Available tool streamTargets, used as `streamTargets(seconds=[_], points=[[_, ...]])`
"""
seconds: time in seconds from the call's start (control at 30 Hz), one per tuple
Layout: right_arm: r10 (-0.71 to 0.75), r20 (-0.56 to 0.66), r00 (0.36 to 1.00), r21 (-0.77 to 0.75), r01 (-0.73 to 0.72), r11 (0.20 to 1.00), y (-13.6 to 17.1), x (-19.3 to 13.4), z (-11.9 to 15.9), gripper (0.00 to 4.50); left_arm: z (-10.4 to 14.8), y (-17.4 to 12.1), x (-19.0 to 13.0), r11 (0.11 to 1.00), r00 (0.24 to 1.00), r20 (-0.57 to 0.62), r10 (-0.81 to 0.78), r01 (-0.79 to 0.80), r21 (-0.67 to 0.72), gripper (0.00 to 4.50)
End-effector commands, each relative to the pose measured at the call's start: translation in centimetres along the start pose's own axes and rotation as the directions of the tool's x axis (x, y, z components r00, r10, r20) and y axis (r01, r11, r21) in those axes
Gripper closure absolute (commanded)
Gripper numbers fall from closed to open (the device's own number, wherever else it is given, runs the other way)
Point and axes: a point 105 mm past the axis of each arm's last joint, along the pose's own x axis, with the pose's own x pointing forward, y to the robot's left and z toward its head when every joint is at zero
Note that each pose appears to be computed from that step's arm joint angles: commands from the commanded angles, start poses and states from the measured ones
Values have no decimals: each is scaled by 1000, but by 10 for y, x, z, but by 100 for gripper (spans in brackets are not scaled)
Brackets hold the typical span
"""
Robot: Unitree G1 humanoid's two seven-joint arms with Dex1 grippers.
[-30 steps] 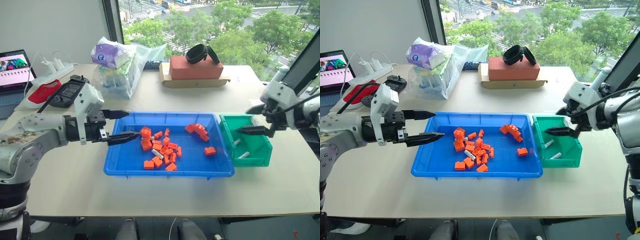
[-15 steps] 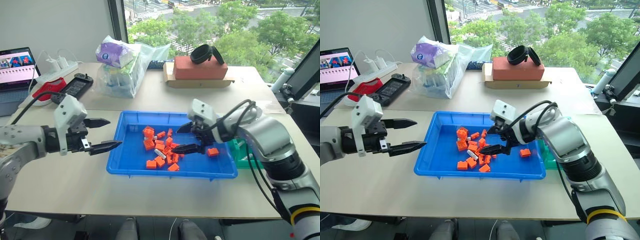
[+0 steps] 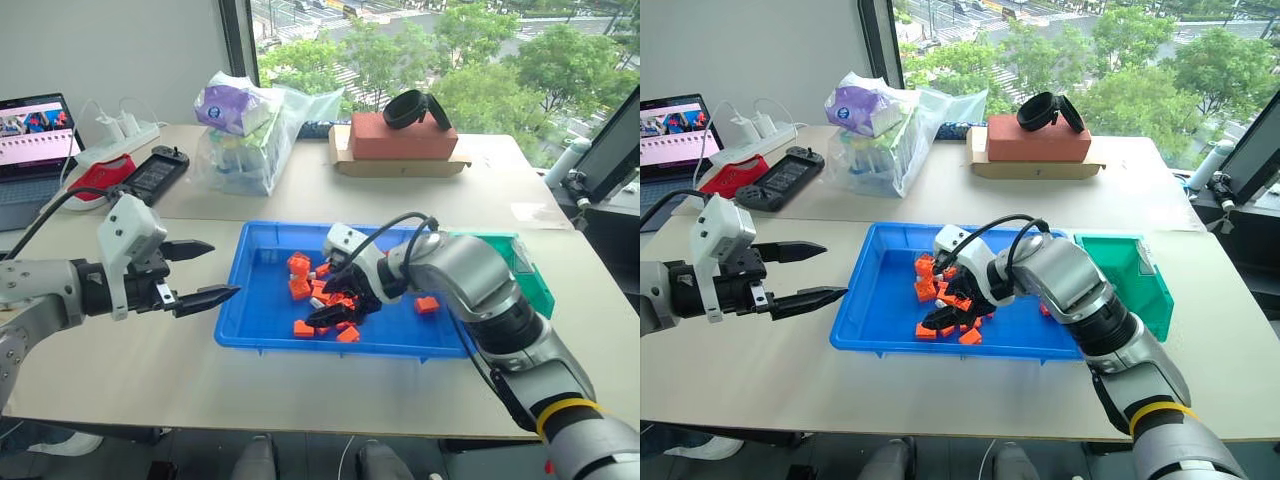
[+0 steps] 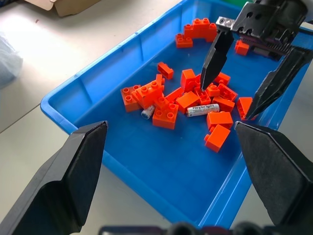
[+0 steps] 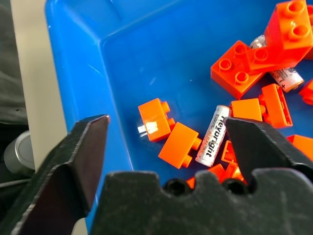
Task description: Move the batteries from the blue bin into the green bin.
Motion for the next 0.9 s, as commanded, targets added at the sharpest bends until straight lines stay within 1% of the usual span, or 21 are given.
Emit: streamTargets(seconds=[0.03, 0.07, 0.1, 0.13, 0.23, 0.5, 0.67, 0.9], points=[[-20, -10, 1000, 0, 20, 1000, -3, 3, 0, 176, 10, -2, -3, 999, 1000, 19, 10, -11, 43, 0], [-23, -12, 1000, 3, 23, 1000, -4, 4, -1, 198, 10, -2, -3, 999, 1000, 19, 10, -10, 43, 0], [-24, -12, 1000, 5, 24, 1000, -5, 5, -1, 244, 10, -3, -2, 999, 1000, 20, 9, -10, 42, 0], [-29, -13, 999, 9, 29, 1000, -6, 6, -1, 275, 10, -3, -2, 999, 1000, 20, 8, -9, 42, 0], [-65, -21, 998, 26, 66, 998, -13, 12, -3, 275, 9, -4, 0, 999, 1000, 16, 3, -4, 43, 0], [-107, -25, 994, 55, 108, 993, -24, 24, -3, 275, 9, -2, 0, 999, 1000, 14, 4, -4, 42, 0], [-132, -64, 989, 34, 134, 990, -30, 29, -13, 275, 8, -2, -2, 999, 1000, 11, 8, -8, 40, 0], [-138, -73, 988, 9, 139, 990, -30, 34, -14, 275, 9, -1, -2, 999, 1000, 15, 12, -13, 42, 0]])
